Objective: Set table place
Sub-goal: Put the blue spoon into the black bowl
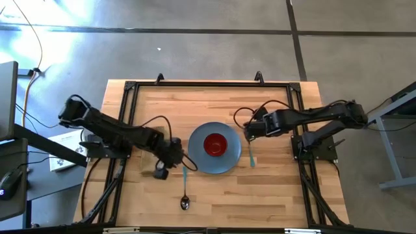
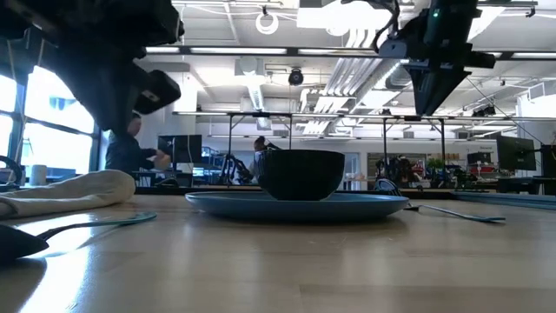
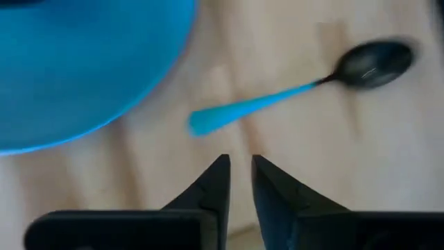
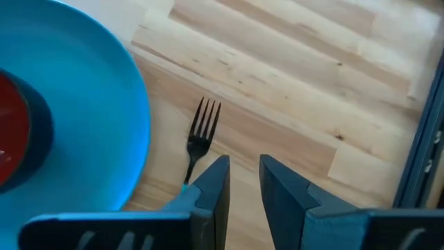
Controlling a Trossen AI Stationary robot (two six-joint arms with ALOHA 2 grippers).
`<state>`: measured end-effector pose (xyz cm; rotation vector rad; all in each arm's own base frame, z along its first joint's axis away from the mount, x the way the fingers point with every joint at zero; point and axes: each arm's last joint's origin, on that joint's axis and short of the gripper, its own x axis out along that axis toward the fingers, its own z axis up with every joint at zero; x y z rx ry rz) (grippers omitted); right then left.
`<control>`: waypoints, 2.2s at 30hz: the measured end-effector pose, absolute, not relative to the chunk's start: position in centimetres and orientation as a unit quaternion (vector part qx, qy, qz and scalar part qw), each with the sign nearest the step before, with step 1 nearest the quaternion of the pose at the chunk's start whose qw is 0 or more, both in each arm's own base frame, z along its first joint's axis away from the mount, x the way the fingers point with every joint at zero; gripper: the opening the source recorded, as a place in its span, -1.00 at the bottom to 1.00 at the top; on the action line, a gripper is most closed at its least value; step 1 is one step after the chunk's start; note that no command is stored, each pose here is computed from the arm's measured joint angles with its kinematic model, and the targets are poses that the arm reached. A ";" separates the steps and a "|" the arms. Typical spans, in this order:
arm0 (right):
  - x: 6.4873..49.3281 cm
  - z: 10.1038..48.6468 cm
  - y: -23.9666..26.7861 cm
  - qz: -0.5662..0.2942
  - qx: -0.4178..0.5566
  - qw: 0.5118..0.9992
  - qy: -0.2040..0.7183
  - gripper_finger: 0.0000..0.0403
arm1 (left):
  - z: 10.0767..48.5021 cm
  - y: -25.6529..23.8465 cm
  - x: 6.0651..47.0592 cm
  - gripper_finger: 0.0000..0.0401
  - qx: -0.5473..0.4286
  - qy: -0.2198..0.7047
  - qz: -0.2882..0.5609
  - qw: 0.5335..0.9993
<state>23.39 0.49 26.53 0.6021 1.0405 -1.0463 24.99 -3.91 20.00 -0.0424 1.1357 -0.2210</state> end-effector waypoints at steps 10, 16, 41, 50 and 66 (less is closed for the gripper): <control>21.5 28.0 0.2 -0.459 0.228 0.716 0.475 -0.66 | 19.1 -4.7 26.5 -0.55 -0.194 0.534 -0.076 0.820; 20.7 28.8 0.1 -0.451 0.199 0.731 0.471 -0.66 | 19.0 -6.0 26.5 -0.54 -0.243 0.531 -0.035 0.811; 18.9 30.5 -2.0 -0.441 0.146 0.757 0.459 -0.66 | 13.9 -12.8 24.4 -0.54 -0.418 0.410 -0.012 0.811; 19.3 30.6 -2.6 -0.437 0.141 0.765 0.451 -0.66 | 11.6 -13.6 25.0 -0.54 -0.425 0.398 0.016 0.813; 19.3 30.6 -2.6 -0.426 0.135 0.769 0.458 -0.66 | 10.0 -13.9 25.8 -0.54 -0.462 0.350 0.021 0.815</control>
